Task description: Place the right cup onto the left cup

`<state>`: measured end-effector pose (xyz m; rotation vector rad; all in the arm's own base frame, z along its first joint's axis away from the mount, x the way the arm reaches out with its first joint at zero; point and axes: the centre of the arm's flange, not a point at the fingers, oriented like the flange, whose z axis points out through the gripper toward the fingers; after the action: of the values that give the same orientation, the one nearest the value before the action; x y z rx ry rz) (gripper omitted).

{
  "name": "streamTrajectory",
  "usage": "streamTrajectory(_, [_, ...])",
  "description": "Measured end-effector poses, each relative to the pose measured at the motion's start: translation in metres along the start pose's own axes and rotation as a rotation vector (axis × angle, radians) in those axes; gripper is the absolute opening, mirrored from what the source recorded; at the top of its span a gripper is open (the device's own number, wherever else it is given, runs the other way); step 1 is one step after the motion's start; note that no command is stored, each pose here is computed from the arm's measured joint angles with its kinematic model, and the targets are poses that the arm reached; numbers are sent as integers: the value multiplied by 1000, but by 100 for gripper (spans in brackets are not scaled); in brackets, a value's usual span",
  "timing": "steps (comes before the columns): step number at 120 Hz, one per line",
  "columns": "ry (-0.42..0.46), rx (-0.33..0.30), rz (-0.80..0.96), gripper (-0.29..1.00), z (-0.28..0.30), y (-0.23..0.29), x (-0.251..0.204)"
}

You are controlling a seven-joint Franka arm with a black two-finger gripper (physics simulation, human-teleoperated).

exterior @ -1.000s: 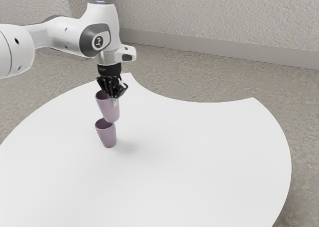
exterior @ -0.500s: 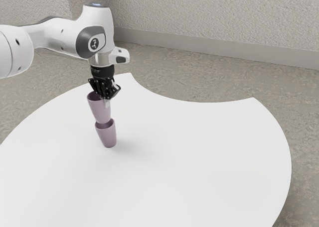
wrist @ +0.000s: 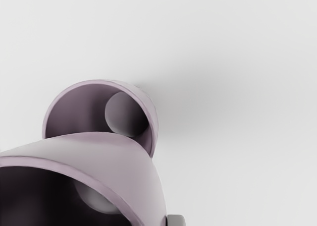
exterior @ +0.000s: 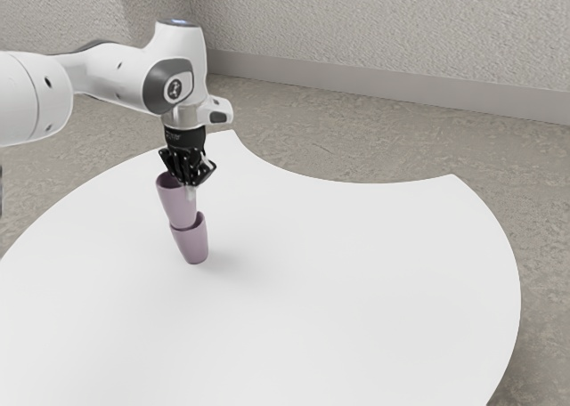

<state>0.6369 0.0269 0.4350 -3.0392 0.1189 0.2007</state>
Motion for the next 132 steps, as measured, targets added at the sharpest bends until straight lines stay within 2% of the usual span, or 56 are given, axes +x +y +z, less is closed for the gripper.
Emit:
streamTrajectory(72, [-12, 19, -18, -8, 20, -14, 29])
streamTrajectory(106, [-36, 6, -25, -8, 45, -17, 39])
streamTrajectory(132, [-37, -7, -26, 26, 43, -14, 38])
